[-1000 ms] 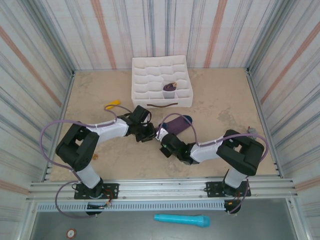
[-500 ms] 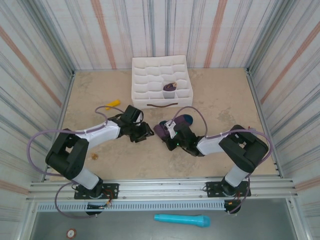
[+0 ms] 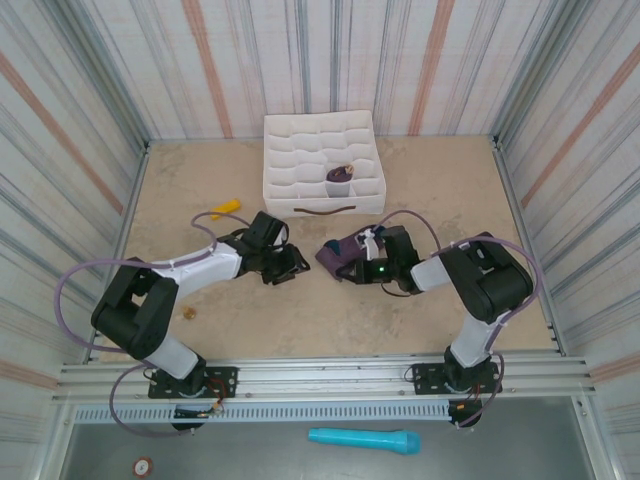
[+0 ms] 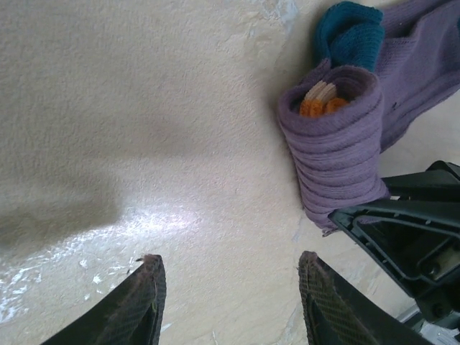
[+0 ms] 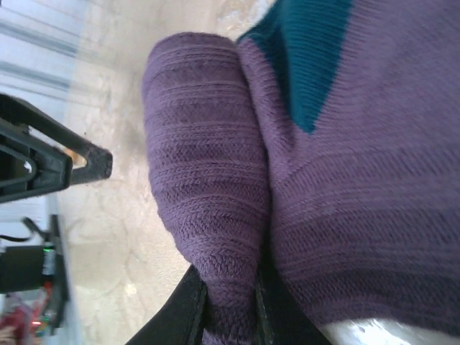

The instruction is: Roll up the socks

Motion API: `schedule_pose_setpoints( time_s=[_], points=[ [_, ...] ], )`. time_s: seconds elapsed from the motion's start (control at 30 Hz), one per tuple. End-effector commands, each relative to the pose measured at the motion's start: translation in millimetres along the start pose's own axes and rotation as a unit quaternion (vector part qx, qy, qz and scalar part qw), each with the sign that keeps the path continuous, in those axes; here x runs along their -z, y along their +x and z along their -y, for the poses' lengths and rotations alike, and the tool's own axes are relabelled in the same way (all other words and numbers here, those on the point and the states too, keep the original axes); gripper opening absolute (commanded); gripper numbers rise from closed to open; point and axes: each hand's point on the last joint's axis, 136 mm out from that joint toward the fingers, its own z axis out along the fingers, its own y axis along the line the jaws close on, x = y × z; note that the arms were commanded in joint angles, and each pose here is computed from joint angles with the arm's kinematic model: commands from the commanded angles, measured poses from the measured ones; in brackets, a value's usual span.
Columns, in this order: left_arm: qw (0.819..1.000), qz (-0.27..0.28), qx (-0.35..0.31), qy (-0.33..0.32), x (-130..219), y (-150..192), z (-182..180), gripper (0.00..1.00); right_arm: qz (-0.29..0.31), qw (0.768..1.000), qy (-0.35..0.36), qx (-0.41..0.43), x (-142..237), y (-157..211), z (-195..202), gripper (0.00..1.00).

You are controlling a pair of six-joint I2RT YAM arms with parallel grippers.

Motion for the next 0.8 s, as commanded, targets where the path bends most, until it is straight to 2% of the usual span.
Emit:
schedule_pose_setpoints(
  time_s=[0.0, 0.2, 0.4, 0.77],
  points=[
    [1.000, 0.011, -0.001, -0.004, 0.3, -2.6, 1.4, 0.51, -0.058, 0.987, 0.028, -0.149, 2.1, 36.7, 31.0, 0.00],
    [1.000, 0.028, -0.012, -0.003, -3.1, -6.5, 10.3, 0.51, -0.066, 0.967, 0.067, -0.238, 9.2, 44.4, 56.4, 0.00],
    [0.996, 0.068, -0.048, 0.012, -8.3, -16.3, 35.4, 0.53, -0.076, 0.942, 0.088, -0.316, 11.8, 54.0, 77.1, 0.00],
    [0.992, 0.087, -0.087, 0.031, -38.2, -26.3, 64.4, 0.58, -0.074, 0.932, 0.101, -0.339, 15.6, 58.8, 87.2, 0.00]
  ],
)
